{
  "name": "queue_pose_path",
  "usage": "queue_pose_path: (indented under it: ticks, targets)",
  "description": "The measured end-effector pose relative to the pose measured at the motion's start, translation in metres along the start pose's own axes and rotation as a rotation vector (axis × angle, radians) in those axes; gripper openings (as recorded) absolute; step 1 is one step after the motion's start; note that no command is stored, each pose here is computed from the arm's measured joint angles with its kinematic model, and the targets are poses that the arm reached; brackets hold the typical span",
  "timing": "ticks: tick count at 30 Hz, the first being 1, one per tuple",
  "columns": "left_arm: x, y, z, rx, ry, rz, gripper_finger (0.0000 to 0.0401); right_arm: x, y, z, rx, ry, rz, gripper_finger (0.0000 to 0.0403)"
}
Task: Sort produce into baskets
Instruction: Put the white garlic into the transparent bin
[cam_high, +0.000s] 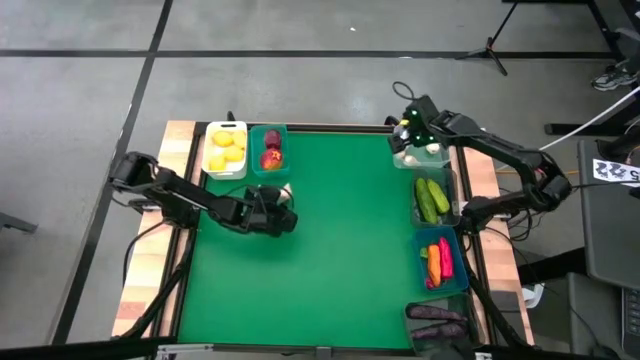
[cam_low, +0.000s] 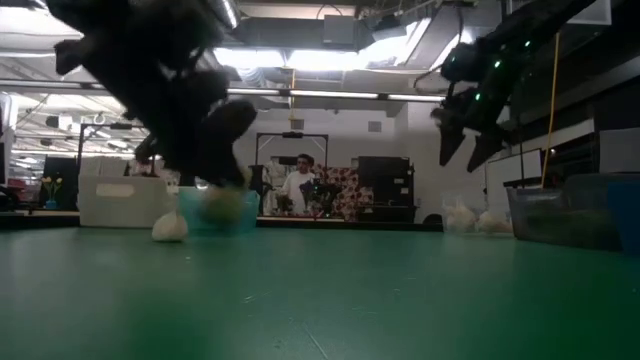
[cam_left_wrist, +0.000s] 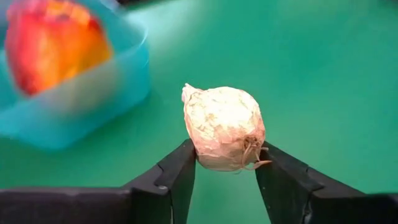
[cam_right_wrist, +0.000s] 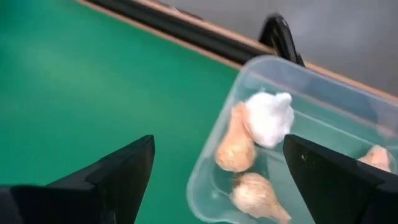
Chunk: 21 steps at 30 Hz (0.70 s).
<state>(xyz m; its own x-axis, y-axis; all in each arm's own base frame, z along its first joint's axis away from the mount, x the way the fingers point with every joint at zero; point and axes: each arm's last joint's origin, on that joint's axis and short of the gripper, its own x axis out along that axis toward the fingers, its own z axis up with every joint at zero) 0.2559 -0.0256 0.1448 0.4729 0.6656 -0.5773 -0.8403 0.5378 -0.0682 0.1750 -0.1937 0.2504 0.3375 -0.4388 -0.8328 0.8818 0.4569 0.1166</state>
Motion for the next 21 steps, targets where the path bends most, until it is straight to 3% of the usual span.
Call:
queue_pose_path:
  ticks: [5, 11, 16, 21]
  targets:
    - [-0.016, -0.010, 0.028, -0.042, -0.123, -0.147, 0.0151, -0.036, 0.004, 0.003, -0.001, -0.115, 0.205, 0.0356]
    - [-0.044, -0.021, 0.069, -0.005, -0.318, -0.414, 0.0150, -0.095, 0.022, 0.005, -0.111, -0.402, 0.625, 0.0356]
    - [-0.063, -0.025, 0.093, 0.061, -0.524, -0.566, 0.0150, -0.134, 0.046, -0.015, -0.270, -0.678, 0.879, 0.0356]
    - [-0.075, -0.023, 0.114, 0.096, -0.753, -0.644, 0.0150, -0.135, 0.078, -0.047, -0.300, -0.851, 1.064, 0.0356]
